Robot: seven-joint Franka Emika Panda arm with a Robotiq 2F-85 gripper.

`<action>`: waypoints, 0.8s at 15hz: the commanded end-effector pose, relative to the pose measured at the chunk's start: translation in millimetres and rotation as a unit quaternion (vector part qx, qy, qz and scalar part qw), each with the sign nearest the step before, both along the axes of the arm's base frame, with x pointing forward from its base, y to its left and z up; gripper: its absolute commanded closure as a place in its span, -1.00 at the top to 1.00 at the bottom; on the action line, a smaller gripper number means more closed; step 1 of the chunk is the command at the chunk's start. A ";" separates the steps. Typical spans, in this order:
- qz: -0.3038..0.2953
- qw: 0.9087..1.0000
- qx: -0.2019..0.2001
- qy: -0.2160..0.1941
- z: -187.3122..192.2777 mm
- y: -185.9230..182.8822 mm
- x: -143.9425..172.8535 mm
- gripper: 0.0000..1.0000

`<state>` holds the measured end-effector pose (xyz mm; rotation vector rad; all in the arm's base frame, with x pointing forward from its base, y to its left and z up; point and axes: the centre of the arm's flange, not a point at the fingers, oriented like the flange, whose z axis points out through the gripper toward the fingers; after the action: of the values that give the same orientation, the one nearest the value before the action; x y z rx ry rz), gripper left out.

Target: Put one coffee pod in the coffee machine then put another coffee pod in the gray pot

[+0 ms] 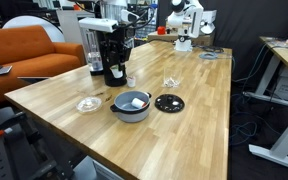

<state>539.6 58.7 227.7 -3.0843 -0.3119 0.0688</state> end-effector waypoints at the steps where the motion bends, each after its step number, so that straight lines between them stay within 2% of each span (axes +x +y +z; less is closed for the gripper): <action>1: -0.033 0.999 -0.009 -0.029 32.1 -8.3 -40.8 -0.48; 8: -0.089 0.995 -0.031 -0.044 66.6 -27.5 -98.5 -0.48; 12: -0.120 0.991 -0.030 -0.053 73.1 -42.2 -112.9 -0.48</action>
<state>439.6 26.1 294.6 -3.1611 -0.0028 -0.0413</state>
